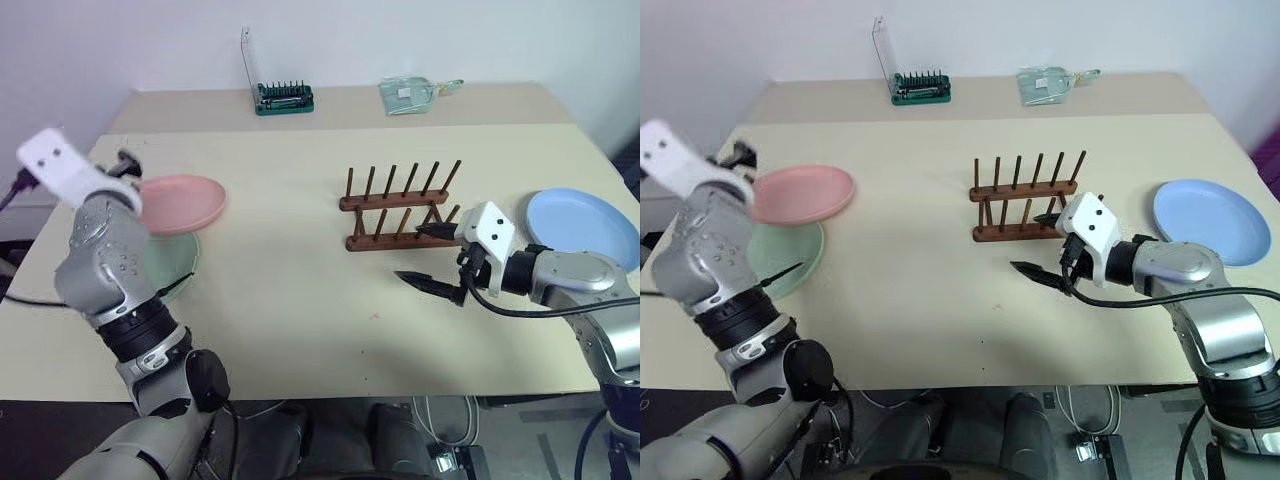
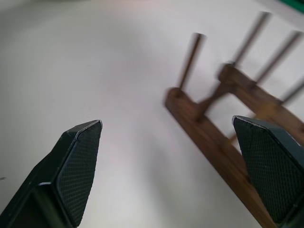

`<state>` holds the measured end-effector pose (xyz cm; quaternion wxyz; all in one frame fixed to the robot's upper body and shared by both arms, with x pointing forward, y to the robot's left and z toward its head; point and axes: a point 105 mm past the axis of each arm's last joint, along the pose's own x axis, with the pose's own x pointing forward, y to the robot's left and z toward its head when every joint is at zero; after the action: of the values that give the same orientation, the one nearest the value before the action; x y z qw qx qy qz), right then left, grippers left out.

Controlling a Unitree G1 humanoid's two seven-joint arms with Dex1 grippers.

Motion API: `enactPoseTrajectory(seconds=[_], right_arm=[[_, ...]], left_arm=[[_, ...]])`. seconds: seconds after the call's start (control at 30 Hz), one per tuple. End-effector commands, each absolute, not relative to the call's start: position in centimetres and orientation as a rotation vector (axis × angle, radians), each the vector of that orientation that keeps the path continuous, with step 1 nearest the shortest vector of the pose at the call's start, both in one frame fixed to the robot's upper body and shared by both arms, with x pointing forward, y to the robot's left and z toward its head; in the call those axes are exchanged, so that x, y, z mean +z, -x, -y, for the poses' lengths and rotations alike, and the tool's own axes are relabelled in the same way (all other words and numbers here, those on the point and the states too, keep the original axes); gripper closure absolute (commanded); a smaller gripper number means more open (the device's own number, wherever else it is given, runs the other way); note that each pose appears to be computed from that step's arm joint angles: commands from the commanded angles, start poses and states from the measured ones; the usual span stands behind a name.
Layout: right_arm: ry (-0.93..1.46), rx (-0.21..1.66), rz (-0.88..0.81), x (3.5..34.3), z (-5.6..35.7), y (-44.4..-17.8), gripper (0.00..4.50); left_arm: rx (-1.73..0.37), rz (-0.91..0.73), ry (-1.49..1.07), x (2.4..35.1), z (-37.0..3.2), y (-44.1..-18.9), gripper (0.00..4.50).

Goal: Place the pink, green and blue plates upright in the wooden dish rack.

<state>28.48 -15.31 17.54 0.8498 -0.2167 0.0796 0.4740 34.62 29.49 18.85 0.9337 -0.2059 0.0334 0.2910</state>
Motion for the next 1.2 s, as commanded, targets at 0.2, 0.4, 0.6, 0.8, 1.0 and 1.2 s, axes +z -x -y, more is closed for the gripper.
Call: enactPoseTrajectory(seconds=[0.2, 0.4, 0.6, 0.8, 1.0, 1.2], right_arm=[[0.439, 1.092, -0.137, 18.1, 13.6, -27.8, 0.00], [0.459, 1.065, -0.133, 17.2, 13.8, -27.4, 0.00], [0.464, 1.009, -0.157, 16.1, 15.0, -26.5, 0.00], [0.474, 0.984, -0.154, 16.0, 15.3, -26.0, 0.00], [0.446, 0.965, -0.048, 18.9, 14.2, -27.4, 0.00], [0.714, 0.798, 0.266, 23.9, 10.5, -30.6, 0.00]], left_arm=[[0.607, -0.145, 0.541, 17.0, -28.7, -33.7, 0.55], [0.511, -0.236, 0.716, 14.9, -27.9, -36.3, 0.55], [0.432, -0.186, 0.706, 16.2, -27.4, -37.8, 2.81], [0.327, -0.096, 0.644, 18.5, -26.1, -38.2, 4.41], [-0.033, 0.096, 0.365, 24.2, -19.5, -38.9, 4.41], [-0.411, 0.209, 0.387, 28.3, -11.0, -37.9, 4.41]])
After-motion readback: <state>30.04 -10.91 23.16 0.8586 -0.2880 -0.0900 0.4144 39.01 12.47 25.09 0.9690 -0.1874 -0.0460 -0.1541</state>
